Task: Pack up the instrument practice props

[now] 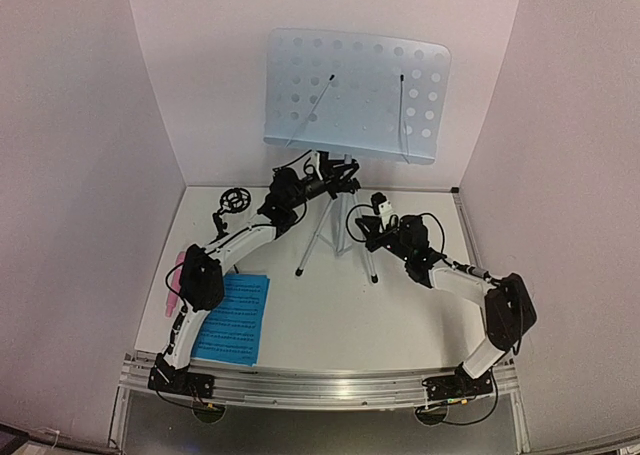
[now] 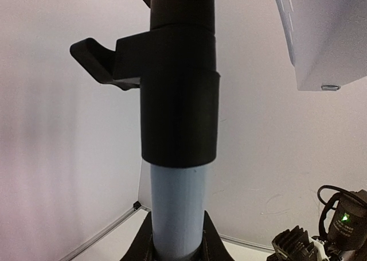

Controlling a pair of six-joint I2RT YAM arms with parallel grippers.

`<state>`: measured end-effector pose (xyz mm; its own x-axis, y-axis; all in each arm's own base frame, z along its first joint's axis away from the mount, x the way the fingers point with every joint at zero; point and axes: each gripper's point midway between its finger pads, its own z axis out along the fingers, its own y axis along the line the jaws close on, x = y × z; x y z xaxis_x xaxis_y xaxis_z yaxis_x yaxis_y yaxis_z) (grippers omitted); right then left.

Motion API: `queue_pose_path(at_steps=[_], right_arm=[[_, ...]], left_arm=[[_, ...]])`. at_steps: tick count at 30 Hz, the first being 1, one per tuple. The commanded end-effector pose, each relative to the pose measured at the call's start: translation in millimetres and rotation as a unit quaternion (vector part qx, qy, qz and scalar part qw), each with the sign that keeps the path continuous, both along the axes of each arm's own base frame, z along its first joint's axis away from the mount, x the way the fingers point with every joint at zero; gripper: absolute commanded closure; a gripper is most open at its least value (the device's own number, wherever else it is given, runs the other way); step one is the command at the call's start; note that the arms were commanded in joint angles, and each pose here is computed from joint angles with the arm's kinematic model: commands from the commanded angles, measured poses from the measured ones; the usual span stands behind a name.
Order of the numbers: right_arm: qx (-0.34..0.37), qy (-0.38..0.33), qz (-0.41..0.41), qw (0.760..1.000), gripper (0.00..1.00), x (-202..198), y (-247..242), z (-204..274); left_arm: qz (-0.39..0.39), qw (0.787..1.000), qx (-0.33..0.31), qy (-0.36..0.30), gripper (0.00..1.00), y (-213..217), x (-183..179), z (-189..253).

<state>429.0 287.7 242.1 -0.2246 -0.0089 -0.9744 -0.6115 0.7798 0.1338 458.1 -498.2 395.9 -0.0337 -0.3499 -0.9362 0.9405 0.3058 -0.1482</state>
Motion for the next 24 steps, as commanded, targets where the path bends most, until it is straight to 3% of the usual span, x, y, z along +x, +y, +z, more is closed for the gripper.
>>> queue_pose_path(at_steps=[1,8,12,15,24], right_arm=[[0.176,-0.195,-0.072,0.962,1.0,11,-38,173],[0.182,-0.202,-0.076,0.959,1.0,14,-39,168],[0.143,-0.178,-0.072,0.971,1.0,18,-34,116],[0.125,-0.174,-0.076,0.974,1.0,15,-36,87],[0.103,-0.186,-0.063,0.975,1.0,15,-29,79]], left_arm=[[-0.059,0.992,-0.089,-0.066,1.0,14,-59,98],[-0.087,0.99,-0.063,-0.091,1.0,1,-67,82],[-0.08,0.992,-0.04,-0.09,1.0,0,-56,54],[-0.086,0.988,-0.017,-0.13,0.99,-1,-64,45],[-0.073,0.978,-0.023,-0.196,0.64,6,-73,52]])
